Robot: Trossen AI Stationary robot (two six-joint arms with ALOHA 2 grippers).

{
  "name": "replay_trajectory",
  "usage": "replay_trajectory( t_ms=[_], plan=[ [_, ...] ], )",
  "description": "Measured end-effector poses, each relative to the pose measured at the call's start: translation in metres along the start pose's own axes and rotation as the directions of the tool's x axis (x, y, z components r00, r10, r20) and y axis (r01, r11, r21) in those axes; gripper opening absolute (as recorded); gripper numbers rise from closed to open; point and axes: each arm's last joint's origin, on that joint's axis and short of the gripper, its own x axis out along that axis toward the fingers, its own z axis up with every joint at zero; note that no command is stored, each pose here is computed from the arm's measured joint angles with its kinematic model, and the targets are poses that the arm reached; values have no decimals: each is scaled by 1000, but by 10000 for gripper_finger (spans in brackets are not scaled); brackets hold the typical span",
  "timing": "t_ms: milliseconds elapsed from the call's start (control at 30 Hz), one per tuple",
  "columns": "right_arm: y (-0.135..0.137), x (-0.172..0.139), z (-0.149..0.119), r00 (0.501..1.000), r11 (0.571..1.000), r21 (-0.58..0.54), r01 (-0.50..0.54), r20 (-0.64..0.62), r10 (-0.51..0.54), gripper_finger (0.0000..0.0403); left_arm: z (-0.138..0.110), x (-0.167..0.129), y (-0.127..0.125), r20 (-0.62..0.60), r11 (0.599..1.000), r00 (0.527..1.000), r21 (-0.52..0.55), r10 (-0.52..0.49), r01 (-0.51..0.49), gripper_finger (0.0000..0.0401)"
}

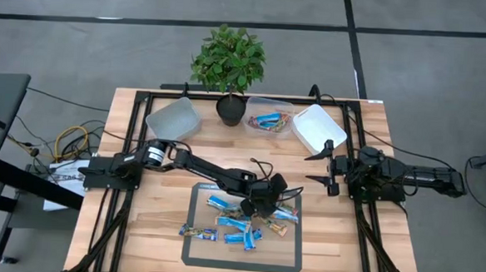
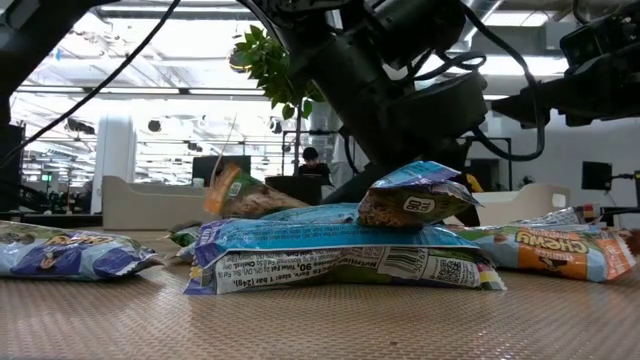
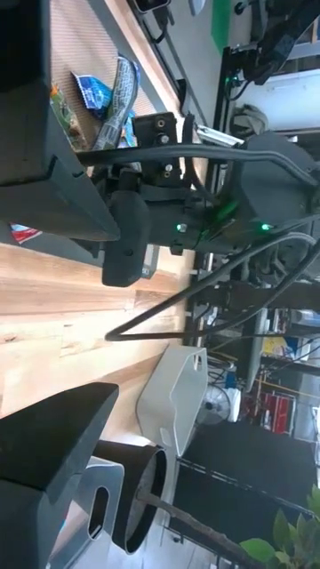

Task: Pick and place Granola Bars by type
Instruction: Put the red granola bar into the transparent bin

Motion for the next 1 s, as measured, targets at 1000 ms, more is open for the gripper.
replay_trajectory(
  t_ms=[1000],
  plan=[
    [0,0,0,1000,1000,0,0,0,0,270,1,3,-2,-29,996,999,-79,39,-41,29]
  ],
)
